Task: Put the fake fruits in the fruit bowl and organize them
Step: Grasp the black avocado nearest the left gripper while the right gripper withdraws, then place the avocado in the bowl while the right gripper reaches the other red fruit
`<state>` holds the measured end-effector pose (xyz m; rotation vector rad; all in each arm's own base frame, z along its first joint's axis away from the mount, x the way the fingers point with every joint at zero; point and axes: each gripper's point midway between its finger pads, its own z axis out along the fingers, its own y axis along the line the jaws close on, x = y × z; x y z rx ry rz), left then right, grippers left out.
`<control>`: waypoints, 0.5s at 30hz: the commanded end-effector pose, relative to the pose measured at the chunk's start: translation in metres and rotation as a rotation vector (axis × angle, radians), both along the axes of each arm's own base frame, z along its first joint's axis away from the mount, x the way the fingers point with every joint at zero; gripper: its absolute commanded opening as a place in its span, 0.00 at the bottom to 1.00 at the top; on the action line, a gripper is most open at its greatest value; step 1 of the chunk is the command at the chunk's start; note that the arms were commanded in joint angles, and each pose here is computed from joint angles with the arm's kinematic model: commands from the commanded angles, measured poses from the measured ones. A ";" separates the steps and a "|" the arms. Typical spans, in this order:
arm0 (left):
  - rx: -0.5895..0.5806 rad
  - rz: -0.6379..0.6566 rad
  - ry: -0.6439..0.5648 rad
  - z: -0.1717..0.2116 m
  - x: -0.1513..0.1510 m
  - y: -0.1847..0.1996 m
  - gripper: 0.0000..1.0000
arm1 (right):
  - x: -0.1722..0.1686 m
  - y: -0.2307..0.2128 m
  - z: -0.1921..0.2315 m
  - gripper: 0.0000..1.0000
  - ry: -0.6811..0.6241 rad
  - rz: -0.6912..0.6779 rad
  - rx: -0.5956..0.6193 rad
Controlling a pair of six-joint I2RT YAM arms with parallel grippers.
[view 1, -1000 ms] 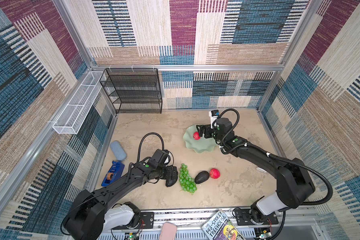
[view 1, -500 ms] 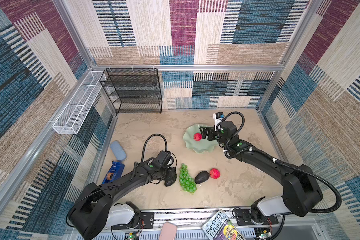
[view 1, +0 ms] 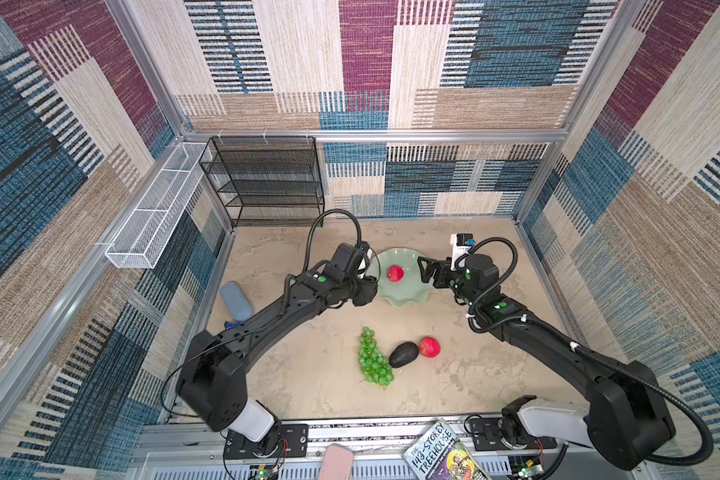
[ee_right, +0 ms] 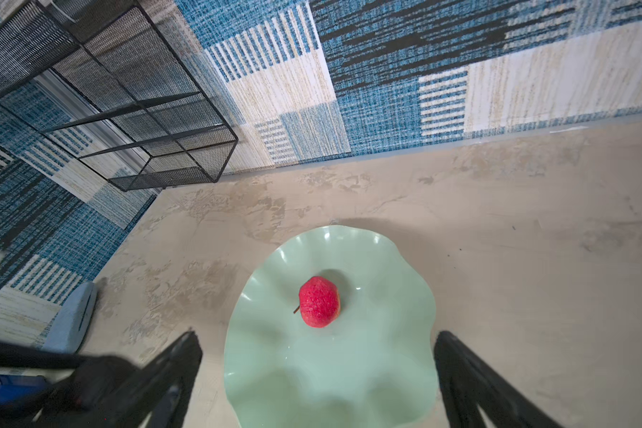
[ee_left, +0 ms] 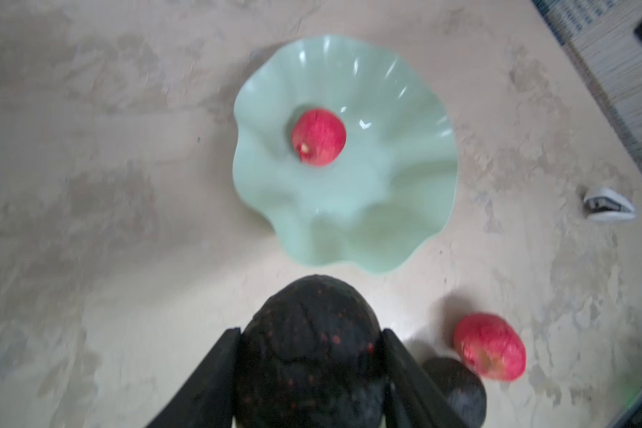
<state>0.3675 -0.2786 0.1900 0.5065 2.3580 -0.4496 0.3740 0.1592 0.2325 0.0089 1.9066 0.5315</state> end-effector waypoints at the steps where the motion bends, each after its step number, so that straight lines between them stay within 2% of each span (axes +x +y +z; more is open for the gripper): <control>1: 0.011 -0.101 -0.005 0.001 0.023 -0.030 0.55 | -0.012 -0.011 0.009 1.00 -0.023 -0.027 0.022; 5: -0.009 -0.157 0.065 -0.010 0.045 -0.065 0.54 | -0.025 -0.025 0.011 1.00 -0.017 -0.063 -0.001; 8: -0.018 -0.153 0.107 -0.027 0.058 -0.081 0.54 | -0.035 -0.030 0.014 1.00 -0.017 -0.065 -0.004; 15: -0.008 -0.189 0.142 -0.051 0.064 -0.125 0.54 | -0.038 -0.030 0.013 1.00 0.008 -0.055 -0.030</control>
